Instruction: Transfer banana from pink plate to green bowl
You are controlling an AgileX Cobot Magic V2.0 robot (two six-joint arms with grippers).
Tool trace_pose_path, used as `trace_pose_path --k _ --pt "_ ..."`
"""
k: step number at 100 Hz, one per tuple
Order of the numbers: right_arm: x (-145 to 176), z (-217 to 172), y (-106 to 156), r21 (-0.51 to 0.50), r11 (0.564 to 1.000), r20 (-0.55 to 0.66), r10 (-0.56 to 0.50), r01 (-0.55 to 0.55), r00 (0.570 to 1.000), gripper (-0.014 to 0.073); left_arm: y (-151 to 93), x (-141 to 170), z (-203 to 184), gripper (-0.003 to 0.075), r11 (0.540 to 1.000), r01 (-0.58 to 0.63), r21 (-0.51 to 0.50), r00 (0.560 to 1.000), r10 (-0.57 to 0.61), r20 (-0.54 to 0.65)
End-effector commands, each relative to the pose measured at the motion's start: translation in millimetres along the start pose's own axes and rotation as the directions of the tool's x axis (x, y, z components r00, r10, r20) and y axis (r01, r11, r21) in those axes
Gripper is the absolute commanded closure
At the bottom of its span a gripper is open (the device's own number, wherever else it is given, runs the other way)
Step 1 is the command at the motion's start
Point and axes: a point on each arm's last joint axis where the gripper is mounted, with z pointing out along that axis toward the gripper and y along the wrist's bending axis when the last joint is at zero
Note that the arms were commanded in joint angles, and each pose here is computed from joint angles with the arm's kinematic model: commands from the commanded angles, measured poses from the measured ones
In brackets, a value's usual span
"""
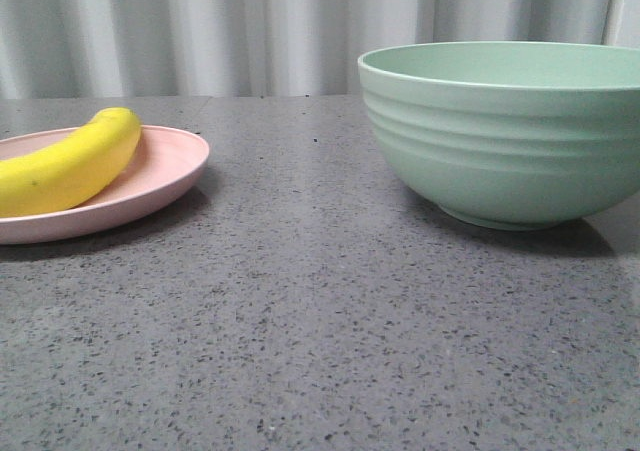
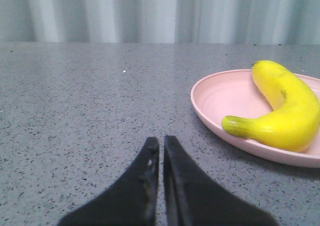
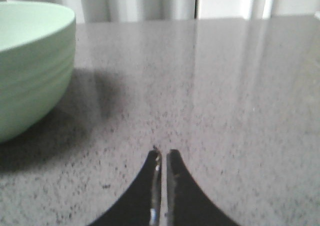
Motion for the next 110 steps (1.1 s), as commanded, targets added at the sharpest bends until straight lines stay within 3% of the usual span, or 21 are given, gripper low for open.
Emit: trace_pose_path --k 1,51,67,89,110 --pt "-5.0 -0.2 0.0 0.008 1.0 0.135 -0.025 0.024 0.991 0.0667 0.5 0.9 -1.0 0.0739 1.0 0.015 0.001 0.997 -0.015 0.074" --pt "-5.9 -0.3 0.0 0.008 1.0 0.145 -0.026 0.025 0.989 0.0667 0.5 0.9 -1.0 0.0739 1.0 0.005 0.0 0.997 -0.005 0.074" --pt "-6.6 -0.6 0.0 0.006 1.0 0.137 -0.012 0.012 0.99 0.0666 0.1 -8.6 -2.5 0.0739 0.999 0.05 0.009 0.988 -0.051 0.147" --pt "-33.7 -6.0 -0.6 -0.002 1.0 0.148 0.025 -0.025 0.989 0.0666 -2.3 -31.1 -7.5 0.0739 0.999 0.049 0.018 0.986 -0.051 0.156" --pt "-66.3 -4.6 -1.4 -0.003 0.999 0.053 0.034 -0.034 0.998 0.0666 -4.9 -64.3 -3.7 0.0739 0.999 0.044 0.017 0.989 -0.046 0.138"
